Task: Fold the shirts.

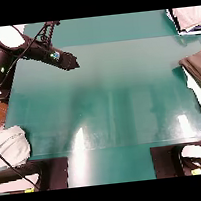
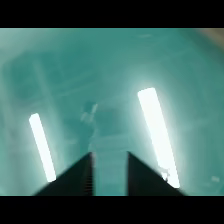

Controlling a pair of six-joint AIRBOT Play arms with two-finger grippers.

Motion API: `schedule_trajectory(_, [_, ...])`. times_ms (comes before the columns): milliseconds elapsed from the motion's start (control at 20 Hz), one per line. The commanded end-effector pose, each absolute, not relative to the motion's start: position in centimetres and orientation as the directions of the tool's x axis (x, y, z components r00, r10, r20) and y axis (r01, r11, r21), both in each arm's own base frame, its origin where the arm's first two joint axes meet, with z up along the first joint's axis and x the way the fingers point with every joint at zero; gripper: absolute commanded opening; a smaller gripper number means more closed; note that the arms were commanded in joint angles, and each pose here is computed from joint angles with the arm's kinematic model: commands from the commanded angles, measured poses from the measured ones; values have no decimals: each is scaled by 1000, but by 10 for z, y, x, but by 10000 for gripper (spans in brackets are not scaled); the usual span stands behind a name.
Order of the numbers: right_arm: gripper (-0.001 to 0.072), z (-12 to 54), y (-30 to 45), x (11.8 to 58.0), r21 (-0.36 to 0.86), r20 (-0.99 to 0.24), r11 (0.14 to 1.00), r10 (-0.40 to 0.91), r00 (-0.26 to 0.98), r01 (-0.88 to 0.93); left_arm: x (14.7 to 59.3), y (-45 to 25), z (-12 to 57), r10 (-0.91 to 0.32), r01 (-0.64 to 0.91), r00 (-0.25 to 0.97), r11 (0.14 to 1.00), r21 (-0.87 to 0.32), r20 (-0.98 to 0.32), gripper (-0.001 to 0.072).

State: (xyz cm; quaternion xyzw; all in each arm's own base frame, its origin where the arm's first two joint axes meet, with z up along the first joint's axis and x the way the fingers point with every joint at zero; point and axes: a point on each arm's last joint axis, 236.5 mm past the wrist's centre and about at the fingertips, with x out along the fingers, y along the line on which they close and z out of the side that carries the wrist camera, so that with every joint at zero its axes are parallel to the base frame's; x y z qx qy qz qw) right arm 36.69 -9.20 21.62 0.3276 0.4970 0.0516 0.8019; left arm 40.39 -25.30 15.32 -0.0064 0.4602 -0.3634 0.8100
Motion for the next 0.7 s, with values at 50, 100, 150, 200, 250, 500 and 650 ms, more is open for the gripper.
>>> schedule_trajectory(50, [17, 235, 33, 385, 629, -684, 771, 611, 398, -101, 404, -254, 153, -596, 579, 311, 736, -350, -740, 24])
schedule_trajectory(100, [17, 236, 51, 387, 627, -678, 766, 627, 383, -142, 404, -254, 153, -596, 579, 311, 736, -350, -740, 25])
schedule_trajectory(150, [17, 238, 69, 388, 627, -672, 758, 642, 370, -177, 404, -254, 153, -596, 579, 310, 736, -350, -741, 24])
schedule_trajectory(200, [17, 239, 84, 389, 627, -666, 751, 654, 359, -208, 403, -253, 153, -596, 579, 310, 736, -350, -741, 24])
schedule_trajectory(250, [17, 241, 97, 388, 626, -661, 744, 665, 349, -232, 403, -253, 153, -596, 579, 310, 736, -350, -741, 24])
schedule_trajectory(500, [17, 242, 125, 383, 626, -655, 726, 688, 312, -285, 403, -253, 153, -596, 579, 309, 736, -350, -741, 25])
schedule_trajectory(650, [18, 242, 125, 383, 626, -656, 726, 688, 309, -285, 403, -253, 153, -596, 579, 310, 736, -350, -741, 24])
